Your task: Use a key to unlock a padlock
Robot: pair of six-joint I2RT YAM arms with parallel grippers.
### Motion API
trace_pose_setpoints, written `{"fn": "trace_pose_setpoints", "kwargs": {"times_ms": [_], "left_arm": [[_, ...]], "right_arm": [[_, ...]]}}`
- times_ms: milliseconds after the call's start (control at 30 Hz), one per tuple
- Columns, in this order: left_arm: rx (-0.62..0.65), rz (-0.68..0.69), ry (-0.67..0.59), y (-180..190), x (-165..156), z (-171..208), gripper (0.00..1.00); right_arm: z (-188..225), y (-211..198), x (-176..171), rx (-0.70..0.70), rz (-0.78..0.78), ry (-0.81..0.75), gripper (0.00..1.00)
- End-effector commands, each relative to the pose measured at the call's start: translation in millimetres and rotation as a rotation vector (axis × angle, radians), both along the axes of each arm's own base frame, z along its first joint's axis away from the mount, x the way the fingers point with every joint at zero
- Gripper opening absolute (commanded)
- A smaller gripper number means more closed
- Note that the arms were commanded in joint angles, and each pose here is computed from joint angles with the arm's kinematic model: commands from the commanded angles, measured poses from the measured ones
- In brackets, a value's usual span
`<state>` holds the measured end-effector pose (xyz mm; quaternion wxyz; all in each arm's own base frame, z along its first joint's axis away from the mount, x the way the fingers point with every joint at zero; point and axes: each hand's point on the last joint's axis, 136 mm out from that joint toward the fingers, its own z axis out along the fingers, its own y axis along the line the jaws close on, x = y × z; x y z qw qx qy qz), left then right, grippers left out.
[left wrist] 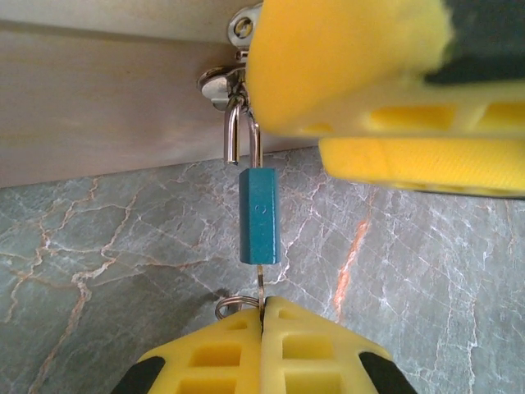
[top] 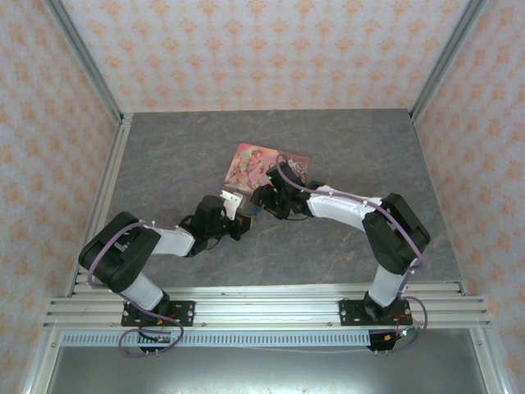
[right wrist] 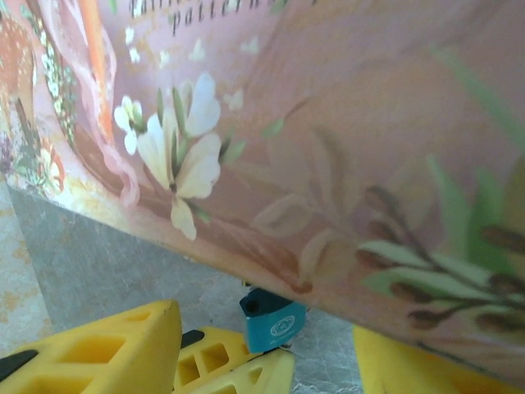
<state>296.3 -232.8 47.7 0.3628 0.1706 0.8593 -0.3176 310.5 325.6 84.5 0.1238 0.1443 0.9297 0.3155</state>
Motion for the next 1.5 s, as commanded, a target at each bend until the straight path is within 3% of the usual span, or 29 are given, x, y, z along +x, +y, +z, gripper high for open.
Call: {"fn": "trace_pose_setpoints", "kwargs": {"times_ms": [0,300,1067,1467], "left_arm": [[0.036,-0.005,-0.026,2.1,-1.2,3.0,0.00],[0.044,-0.011,-0.041,2.4,-2.4,7.1,0.00],[0.049,-0.029,-0.051,-4.1,-6.6,9.1,0.00],[0.015,-0.068,-0.065,-9.9,-14.6,18.4,0.00]], "right_arm": [[-11.4,4.3,-11.4,-0.038,0.007,0.029,0.57],[-27.7,9.9,-16.4,-0.054,0.013,0.077,0.52],[-37.4,2.9,-17.8,-0.114,0.014,0.097,0.01],[-26.6,4.3,-15.8,-0.064,0.046,0.004,0.00]]}}
